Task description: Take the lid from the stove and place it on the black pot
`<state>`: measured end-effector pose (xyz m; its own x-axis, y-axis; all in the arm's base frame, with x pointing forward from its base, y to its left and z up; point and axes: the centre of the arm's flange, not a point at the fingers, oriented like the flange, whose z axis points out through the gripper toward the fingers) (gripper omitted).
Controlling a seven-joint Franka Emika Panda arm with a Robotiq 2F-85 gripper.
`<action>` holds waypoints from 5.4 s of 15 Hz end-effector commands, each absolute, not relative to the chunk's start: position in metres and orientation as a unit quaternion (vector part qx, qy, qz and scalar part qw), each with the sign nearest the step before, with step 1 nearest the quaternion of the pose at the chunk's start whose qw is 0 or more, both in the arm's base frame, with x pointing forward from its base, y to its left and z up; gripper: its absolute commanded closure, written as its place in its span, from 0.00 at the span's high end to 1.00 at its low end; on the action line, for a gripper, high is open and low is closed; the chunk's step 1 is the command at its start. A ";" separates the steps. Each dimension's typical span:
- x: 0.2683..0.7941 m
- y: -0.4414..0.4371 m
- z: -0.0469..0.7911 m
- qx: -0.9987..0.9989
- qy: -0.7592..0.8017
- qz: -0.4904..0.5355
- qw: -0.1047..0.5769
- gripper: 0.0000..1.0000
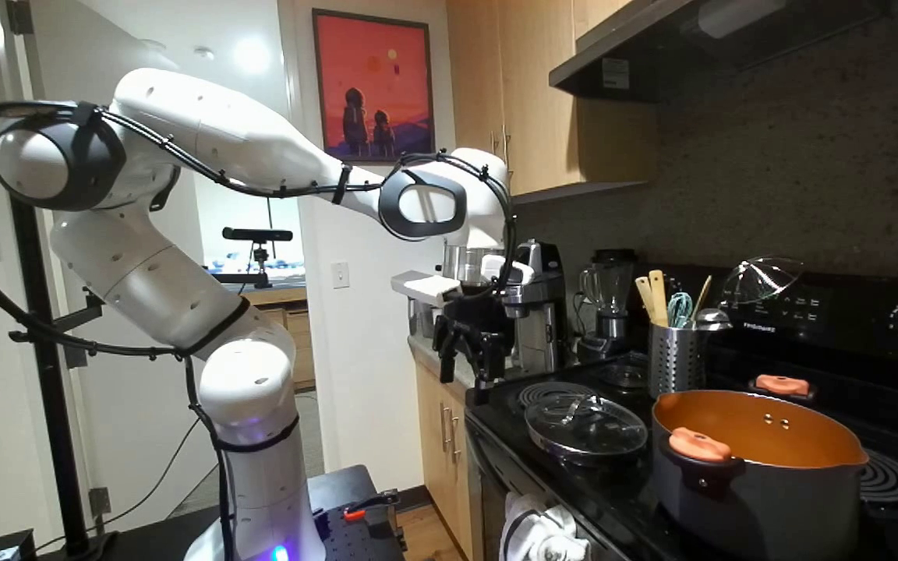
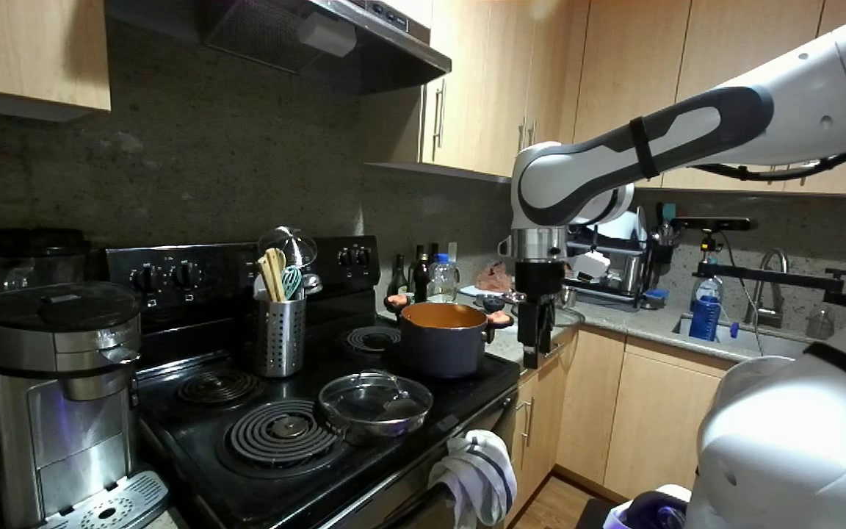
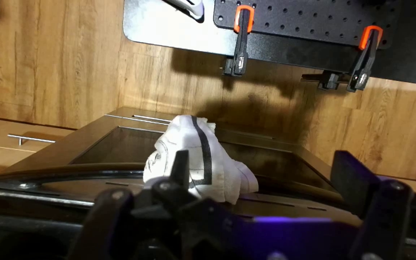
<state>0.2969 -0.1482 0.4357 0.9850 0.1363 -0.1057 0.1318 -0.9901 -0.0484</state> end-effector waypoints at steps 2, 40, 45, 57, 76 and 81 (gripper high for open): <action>0.323 -0.155 0.444 -0.996 -0.085 0.022 0.018 1.00; 0.496 -0.108 0.402 -0.976 -0.204 -0.031 -0.066 1.00; 0.515 -0.095 0.383 -0.975 -0.217 -0.020 -0.037 1.00; 0.560 -0.090 0.347 -0.974 -0.221 -0.026 0.038 1.00; 0.579 -0.079 0.334 -0.972 -0.233 -0.032 0.005 0.06; 0.581 -0.078 0.333 -0.971 -0.237 -0.029 0.001 0.04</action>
